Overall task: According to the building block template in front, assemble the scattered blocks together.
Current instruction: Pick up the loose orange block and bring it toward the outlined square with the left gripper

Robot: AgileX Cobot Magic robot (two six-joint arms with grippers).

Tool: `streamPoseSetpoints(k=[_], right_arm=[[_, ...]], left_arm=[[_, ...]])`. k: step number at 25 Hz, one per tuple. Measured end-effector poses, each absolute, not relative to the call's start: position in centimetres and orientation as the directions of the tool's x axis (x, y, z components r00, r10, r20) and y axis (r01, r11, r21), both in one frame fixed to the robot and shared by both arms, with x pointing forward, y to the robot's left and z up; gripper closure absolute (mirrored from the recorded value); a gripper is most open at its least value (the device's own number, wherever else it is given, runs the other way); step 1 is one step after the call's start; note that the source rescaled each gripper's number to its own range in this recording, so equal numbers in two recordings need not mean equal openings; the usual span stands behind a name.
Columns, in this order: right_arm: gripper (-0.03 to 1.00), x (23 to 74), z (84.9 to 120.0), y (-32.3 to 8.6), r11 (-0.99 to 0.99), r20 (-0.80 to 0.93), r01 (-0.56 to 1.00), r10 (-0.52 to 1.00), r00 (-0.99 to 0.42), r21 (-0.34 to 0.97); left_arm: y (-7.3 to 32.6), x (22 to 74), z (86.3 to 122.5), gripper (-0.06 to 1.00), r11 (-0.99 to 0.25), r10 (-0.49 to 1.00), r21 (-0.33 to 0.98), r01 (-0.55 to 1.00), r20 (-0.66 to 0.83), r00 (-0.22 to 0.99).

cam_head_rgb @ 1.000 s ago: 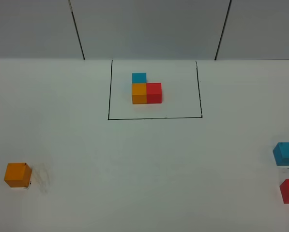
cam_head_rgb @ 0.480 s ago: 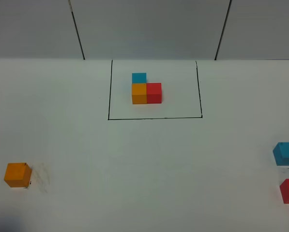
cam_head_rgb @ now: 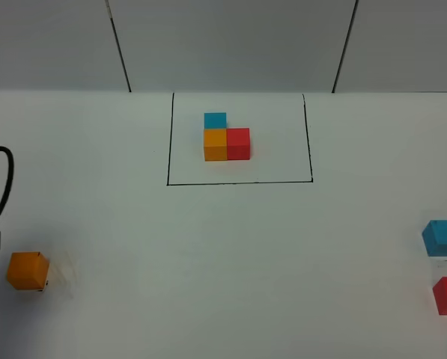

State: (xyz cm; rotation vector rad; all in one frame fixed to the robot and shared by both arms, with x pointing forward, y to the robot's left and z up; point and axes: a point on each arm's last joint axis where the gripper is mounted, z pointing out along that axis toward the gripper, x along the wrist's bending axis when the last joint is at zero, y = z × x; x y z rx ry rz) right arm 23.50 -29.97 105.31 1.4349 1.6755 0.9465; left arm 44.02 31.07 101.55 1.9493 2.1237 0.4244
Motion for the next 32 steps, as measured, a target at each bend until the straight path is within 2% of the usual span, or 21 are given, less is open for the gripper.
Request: streamPoseSetpoints(k=[2, 7, 10, 19, 25, 32], right_arm=[[0.29, 23.5, 105.3, -30.0, 0.109, -0.062, 0.459, 0.991, -0.117, 0.882], [0.29, 23.5, 105.3, -30.0, 0.109, -0.062, 0.459, 0.991, -0.117, 0.882], [0.29, 23.5, 105.3, -30.0, 0.109, -0.062, 0.459, 0.991, -0.117, 0.882], [0.29, 23.5, 105.3, -30.0, 0.109, -0.062, 0.459, 0.991, -0.117, 0.882], [0.29, 23.5, 105.3, -30.0, 0.109, -0.062, 0.459, 0.991, -0.117, 0.882], [0.29, 23.5, 105.3, -30.0, 0.109, -0.062, 0.459, 0.991, -0.117, 0.882]], left_arm=[[30.9, 45.0, 100.2, 0.42, 0.052, 0.998, 0.323, 0.945, 0.021, -0.062], [30.2, 46.7, 97.3, 0.19, 0.047, 0.998, 0.238, 0.97, -0.053, -0.035], [30.0, 47.5, 96.2, 0.1, 0.076, 0.995, 0.225, 0.971, -0.081, -0.059], [30.1, 48.8, 94.7, 0.1, 0.083, 0.995, 0.257, 0.963, -0.078, -0.064], [30.2, 49.3, 92.6, 0.12, 0.084, 0.995, 0.189, 0.978, -0.074, -0.071], [30.2, 50.0, 90.6, 0.16, 0.088, 0.995, 0.171, 0.981, -0.068, -0.077]])
